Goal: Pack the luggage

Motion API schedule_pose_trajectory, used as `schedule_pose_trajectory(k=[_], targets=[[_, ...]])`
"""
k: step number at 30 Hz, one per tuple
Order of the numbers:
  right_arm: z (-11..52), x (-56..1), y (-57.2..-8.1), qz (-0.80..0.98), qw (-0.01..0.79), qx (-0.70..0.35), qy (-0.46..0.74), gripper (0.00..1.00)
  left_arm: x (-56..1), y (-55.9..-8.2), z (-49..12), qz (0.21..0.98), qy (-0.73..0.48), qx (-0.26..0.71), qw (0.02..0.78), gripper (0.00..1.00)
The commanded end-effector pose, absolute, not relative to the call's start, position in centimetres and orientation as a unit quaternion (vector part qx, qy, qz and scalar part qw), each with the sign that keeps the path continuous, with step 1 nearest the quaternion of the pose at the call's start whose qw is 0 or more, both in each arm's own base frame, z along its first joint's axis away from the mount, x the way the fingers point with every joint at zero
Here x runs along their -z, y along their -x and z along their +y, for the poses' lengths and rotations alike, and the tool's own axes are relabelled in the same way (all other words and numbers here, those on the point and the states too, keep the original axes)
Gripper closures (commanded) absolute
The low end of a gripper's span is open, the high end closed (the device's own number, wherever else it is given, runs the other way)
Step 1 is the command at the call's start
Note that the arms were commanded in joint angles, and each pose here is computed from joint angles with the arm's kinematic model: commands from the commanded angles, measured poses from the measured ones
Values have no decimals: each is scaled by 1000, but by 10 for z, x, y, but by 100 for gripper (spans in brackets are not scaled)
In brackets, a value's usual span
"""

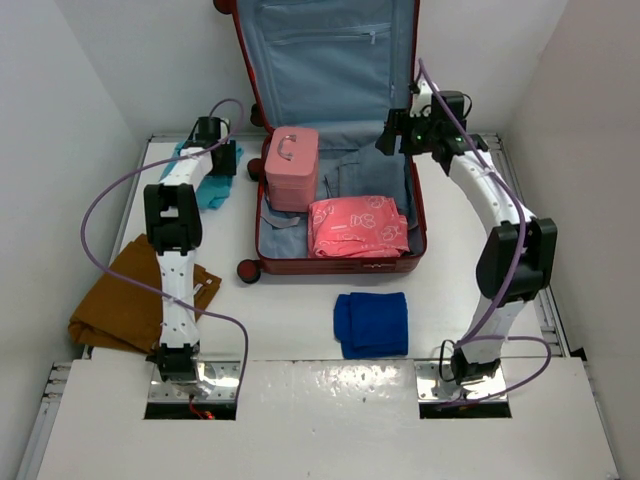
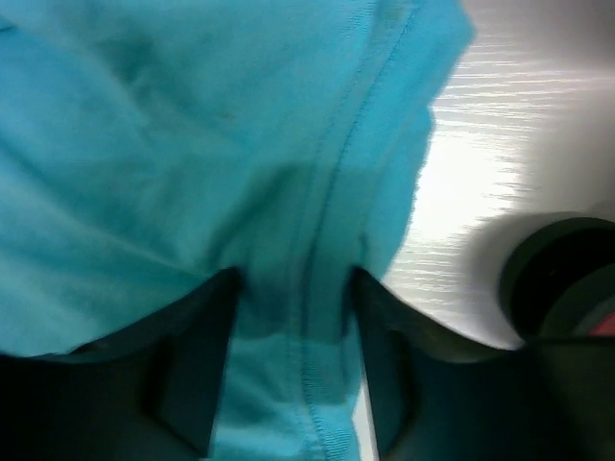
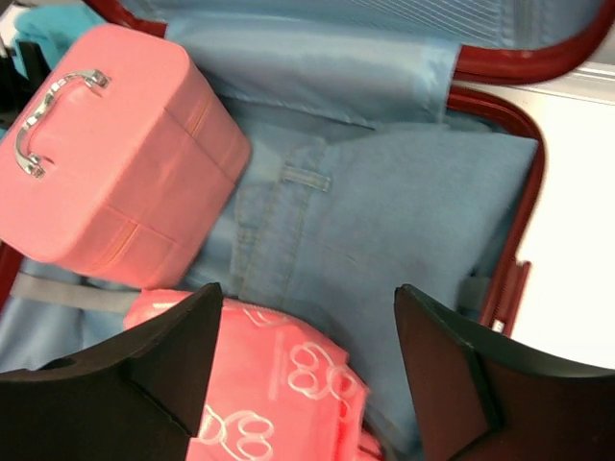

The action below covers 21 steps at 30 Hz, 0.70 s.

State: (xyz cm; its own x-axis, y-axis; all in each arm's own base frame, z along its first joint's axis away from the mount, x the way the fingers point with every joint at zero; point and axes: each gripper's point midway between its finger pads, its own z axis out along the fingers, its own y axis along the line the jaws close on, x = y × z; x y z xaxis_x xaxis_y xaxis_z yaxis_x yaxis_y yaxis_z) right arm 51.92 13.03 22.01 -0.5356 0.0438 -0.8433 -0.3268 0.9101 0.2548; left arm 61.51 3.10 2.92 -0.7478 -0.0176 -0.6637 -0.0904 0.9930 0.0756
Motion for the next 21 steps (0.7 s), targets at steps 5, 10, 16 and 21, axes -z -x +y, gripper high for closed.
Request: schedule_pose_trajectory(k=[5, 10, 16, 21], targets=[[101, -271, -506, 834, 514, -176, 95, 32, 31, -581, 10, 964, 10, 12, 267, 74], [89, -268, -490, 837, 511, -173, 92, 35, -35, -582, -1, 945, 17, 84, 316, 100], [72, -271, -472, 833, 519, -173, 82, 36, -180, -581, -13, 871, 35, 201, 448, 100], [49, -265, -460, 837, 517, -167, 62, 38, -294, -570, -29, 797, 23, 263, 544, 100]])
